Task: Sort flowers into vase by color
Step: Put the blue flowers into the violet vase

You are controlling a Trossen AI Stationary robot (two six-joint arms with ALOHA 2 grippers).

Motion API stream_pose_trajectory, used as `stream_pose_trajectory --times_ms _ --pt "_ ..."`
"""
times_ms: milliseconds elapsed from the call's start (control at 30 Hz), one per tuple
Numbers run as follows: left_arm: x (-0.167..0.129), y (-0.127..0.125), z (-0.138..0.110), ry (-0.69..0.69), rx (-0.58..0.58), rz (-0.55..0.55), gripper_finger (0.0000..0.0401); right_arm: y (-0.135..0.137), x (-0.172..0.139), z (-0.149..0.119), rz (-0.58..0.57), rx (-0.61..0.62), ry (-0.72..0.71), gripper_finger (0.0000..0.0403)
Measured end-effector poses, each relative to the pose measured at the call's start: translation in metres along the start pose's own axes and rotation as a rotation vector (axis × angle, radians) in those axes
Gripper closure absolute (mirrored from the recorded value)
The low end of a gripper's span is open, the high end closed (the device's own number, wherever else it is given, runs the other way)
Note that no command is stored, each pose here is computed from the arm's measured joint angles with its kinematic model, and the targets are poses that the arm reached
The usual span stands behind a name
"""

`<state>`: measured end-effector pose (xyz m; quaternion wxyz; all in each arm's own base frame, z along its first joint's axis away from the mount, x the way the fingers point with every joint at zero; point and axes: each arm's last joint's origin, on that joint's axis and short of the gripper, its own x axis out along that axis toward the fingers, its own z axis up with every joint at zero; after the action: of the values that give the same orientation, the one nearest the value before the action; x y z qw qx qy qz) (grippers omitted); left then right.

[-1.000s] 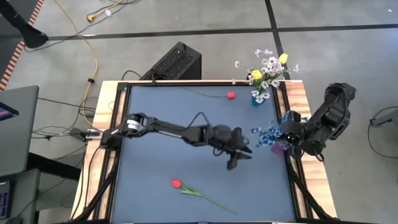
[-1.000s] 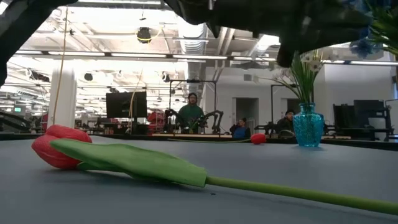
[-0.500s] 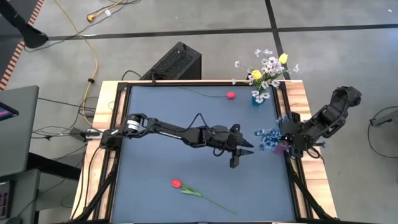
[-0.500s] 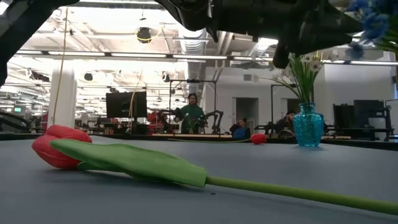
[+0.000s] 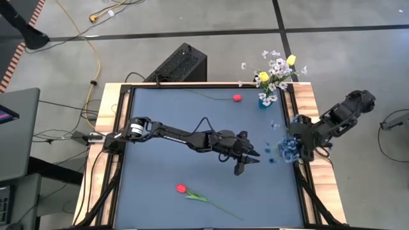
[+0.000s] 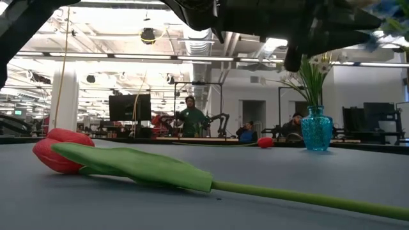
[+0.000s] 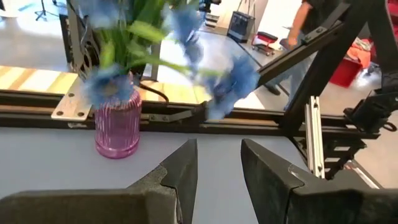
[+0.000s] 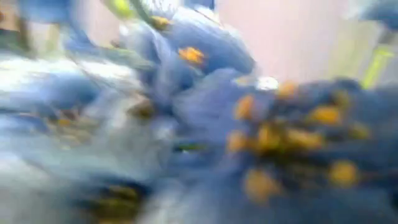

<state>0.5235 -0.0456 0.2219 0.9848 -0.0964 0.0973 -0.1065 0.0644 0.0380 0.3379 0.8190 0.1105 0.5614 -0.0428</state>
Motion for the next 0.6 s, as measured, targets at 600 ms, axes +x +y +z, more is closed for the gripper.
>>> stream_pose_trajectory --times_ms 600 --pt "0.019 0.02 -0.033 -0.013 0.1 0.119 0.0256 -0.008 -0.079 0.008 0.319 0.19 -0.15 0.0182"
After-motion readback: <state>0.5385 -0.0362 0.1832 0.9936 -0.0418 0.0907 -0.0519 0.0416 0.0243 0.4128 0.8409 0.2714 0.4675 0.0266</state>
